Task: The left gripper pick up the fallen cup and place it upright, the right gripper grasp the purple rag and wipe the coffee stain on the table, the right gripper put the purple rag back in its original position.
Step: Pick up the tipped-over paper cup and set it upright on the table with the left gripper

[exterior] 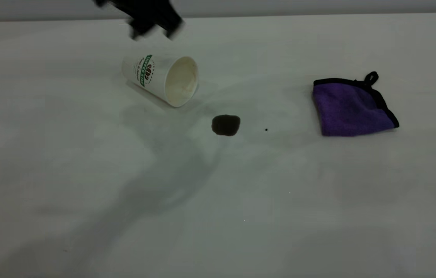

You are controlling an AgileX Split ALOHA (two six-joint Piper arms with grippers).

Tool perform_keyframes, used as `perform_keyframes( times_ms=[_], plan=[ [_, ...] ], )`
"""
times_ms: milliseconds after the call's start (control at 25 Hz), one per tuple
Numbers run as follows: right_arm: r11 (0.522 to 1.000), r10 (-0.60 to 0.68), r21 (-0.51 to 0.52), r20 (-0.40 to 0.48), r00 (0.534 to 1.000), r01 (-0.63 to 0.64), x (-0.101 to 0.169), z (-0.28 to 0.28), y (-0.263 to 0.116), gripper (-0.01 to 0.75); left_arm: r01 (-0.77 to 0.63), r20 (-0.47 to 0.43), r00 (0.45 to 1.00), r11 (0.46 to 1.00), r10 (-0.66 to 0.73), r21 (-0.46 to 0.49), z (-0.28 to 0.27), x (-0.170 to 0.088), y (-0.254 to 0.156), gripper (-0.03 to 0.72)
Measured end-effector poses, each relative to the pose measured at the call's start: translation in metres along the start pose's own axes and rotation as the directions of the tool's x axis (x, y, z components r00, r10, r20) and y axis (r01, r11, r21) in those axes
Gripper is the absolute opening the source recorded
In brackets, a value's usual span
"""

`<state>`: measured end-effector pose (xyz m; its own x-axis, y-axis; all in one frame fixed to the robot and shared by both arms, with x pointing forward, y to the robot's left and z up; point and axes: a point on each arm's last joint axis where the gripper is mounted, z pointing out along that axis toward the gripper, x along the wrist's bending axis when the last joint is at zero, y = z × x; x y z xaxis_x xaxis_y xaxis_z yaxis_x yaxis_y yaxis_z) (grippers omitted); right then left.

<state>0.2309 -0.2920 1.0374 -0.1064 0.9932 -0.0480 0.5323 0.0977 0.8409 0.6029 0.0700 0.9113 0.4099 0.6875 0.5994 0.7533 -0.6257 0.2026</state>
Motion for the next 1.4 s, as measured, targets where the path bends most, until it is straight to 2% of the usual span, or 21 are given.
perform_keyframes(
  times_ms=[160, 320, 600, 720, 800, 920, 1040, 1080, 1160, 1240, 1400],
  plan=[
    [1.0, 0.0, 0.0, 0.0, 1.0, 0.0, 0.0, 0.0, 0.0, 0.589, -0.039, -0.01, 0.999, 0.999, 0.039, 0.006, 0.029, -0.03, 0.017, 0.631],
    [1.0, 0.0, 0.0, 0.0, 1.0, 0.0, 0.0, 0.0, 0.0, 0.589, -0.077, -0.042, 0.996, 0.997, 0.076, -0.004, 0.054, -0.049, 0.029, 0.625],
    [1.0, 0.0, 0.0, 0.0, 1.0, 0.0, 0.0, 0.0, 0.0, 0.589, -0.15, -0.102, 0.984, 0.988, 0.146, -0.035, 0.082, -0.067, 0.037, 0.607],
    [1.0, 0.0, 0.0, 0.0, 1.0, 0.0, 0.0, 0.0, 0.0, 0.589, -0.177, -0.134, 0.976, 0.983, 0.169, -0.046, 0.091, -0.071, 0.037, 0.572],
    [1.0, 0.0, 0.0, 0.0, 1.0, 0.0, 0.0, 0.0, 0.0, 0.589, -0.196, -0.153, 0.971, 0.979, 0.186, -0.051, 0.094, -0.072, 0.037, 0.525],
    [1.0, 0.0, 0.0, 0.0, 1.0, 0.0, 0.0, 0.0, 0.0, 0.589, -0.223, -0.188, 0.96, 0.973, 0.207, -0.067, 0.094, -0.068, 0.039, 0.378],
    [1.0, 0.0, 0.0, 0.0, 1.0, 0.0, 0.0, 0.0, 0.0, 0.589, -0.232, -0.212, 0.953, 0.971, 0.215, -0.062, 0.096, -0.063, 0.04, 0.126],
    [1.0, 0.0, 0.0, 0.0, 1.0, 0.0, 0.0, 0.0, 0.0, 0.589, -0.236, -0.222, 0.95, 0.97, 0.218, -0.054, 0.096, -0.061, 0.039, 0.075],
    [1.0, 0.0, 0.0, 0.0, 1.0, 0.0, 0.0, 0.0, 0.0, 0.589, -0.225, -0.241, 0.948, 0.973, 0.21, -0.039, 0.092, -0.055, 0.04, 0.031],
    [1.0, 0.0, 0.0, 0.0, 1.0, 0.0, 0.0, 0.0, 0.0, 0.589, -0.187, -0.22, 0.96, 0.981, 0.172, -0.046, 0.078, -0.045, 0.046, 0.022],
    [1.0, 0.0, 0.0, 0.0, 1.0, 0.0, 0.0, 0.0, 0.0, 0.589, -0.065, -0.097, 0.994, 0.993, 0.056, -0.101, 0.028, 0.003, 0.066, 0.022]
  ],
)
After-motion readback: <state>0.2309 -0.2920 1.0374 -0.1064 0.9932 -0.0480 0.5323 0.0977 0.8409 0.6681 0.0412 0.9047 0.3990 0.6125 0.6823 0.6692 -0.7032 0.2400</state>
